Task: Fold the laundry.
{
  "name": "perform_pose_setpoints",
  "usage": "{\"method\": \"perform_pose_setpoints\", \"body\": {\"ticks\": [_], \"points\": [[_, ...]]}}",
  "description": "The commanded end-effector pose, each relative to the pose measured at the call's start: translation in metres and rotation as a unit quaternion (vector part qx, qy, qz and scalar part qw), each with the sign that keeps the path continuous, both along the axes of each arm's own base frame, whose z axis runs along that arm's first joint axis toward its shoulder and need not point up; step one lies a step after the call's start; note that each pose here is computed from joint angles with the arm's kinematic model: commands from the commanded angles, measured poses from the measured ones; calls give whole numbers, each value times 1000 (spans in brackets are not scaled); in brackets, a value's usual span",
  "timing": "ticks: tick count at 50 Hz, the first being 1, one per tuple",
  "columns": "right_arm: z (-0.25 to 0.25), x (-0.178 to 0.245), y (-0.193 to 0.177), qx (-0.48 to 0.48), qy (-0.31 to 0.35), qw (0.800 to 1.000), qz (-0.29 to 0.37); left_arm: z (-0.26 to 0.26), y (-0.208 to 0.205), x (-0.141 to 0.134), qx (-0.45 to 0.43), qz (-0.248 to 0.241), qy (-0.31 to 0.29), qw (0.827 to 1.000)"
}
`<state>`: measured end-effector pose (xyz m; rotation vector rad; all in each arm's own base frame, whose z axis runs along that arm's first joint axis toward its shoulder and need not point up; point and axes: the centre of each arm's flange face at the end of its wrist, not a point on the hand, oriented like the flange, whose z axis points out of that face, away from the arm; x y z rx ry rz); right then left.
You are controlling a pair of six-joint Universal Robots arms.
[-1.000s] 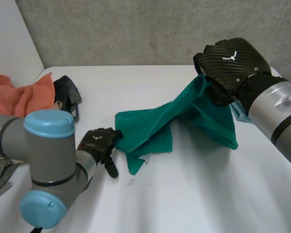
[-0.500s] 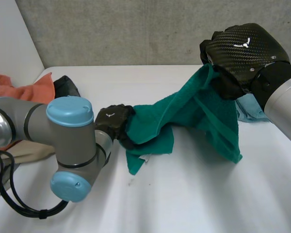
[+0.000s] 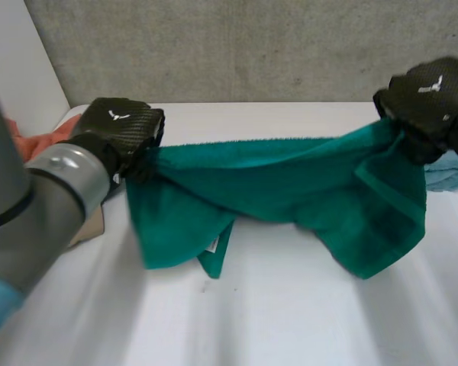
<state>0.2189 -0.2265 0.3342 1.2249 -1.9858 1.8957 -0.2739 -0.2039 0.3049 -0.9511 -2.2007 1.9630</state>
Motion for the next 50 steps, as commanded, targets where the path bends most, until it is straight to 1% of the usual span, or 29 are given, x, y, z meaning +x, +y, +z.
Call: {"method": "perform_pose_setpoints", "body": {"ticks": [1, 3, 5, 7, 9, 11, 12, 13, 14, 15, 17, 18, 20, 21, 22, 24, 25, 26, 28, 31, 36, 37, 39, 40, 43, 45, 47, 48, 50], "points": [[-57, 6, -4, 134, 75, 988, 23, -28, 15, 10, 29, -24, -137, 990], [-73, 8, -9, 162, 86, 983, 26, -49, 6, 7, 42, -17, -166, 985], [-95, 10, -19, 196, 99, 975, 22, -64, -4, 3, 50, -8, -178, 983], [-107, 13, -25, 208, 104, 972, 23, -81, -25, -4, 47, 11, -186, 981], [-115, 20, -45, 197, 101, 975, 21, -90, -47, -13, 33, 30, -186, 982], [-116, 25, -59, 178, 96, 979, 17, -93, -63, -21, 15, 37, -187, 982], [-110, 30, -79, 140, 89, 986, 3, -93, -72, -25, 4, 40, -188, 981], [-105, 31, -88, 120, 84, 989, -6, -85, -89, -33, -33, 50, -188, 980], [-97, 33, -98, 94, 78, 992, -18, -85, -90, -33, -34, 50, -188, 980], [-76, 36, -120, 30, 60, 997, -45, -64, -114, -43, -99, 71, -176, 977], [-44, 41, -139, -51, 28, 996, -71, -37, -130, -50, -167, 92, -153, 970], [-17, 44, -150, -114, -5, 990, -86, -11, -139, -55, -228, 109, -128, 959], [7, 46, -155, -166, -36, 981, -91, 16, -144, -59, -289, 123, -98, 944], [28, 48, -158, -213, -71, 970, -91, 27, -146, -59, -315, 131, -85, 936], [37, 49, -159, -231, -88, 965, -90, 50, -144, -60, -364, 144, -57, 919], [50, 49, -158, -260, -115, 955, -88, 72, -137, -60, -402, 151, -24, 903], [63, 47, -154, -281, -139, 946, -84, 78, -133, -59, -412, 153, -13, 898], [69, 46, -151, -288, -149, 942, -83, 84, -125, -55, -419, 152, -8, 895], [73, 45, -145, -289, -157, 941, -77, 86, -116, -49, -416, 149, -10, 897], [61, 45, -135, -261, -152, 951, -60, 77, -103, -43, -401, 135, -19, 906], [10, 49, -123, -178, -120, 976, -33, 41, -90, -35, -347, 118, -40, 929], [0, 49, -120, -160, -115, 980, -30, 28, -85, -33, -325, 110, -52, 938], [-17, 50, -115, -124, -106, 986, -26, 17, -79, -31, -306, 103, -65, 944], [-31, 52, -107, -87, -106, 990, -22, 12, -76, -29, -296, 99, -71, 947], [-48, 56, -95, -28, -121, 992, -19, -2, -64, -29, -265, 83, -94, 956], [-61, 61, -85, 29, -149, 988, -17, -5, -52, -32, -251, 67, -104, 960], [-67, 63, -81, 66, -171, 983, -13, -6, -41, -34, -242, 53, -109, 963], [-73, 66, -79, 101, -190, 976, 0, -6, -37, -35, -240, 49, -111, 963], [-76, 69, -77, 127, -204, 970, 21, 0, -23, -34, -237, 36, -115, 964]]}}
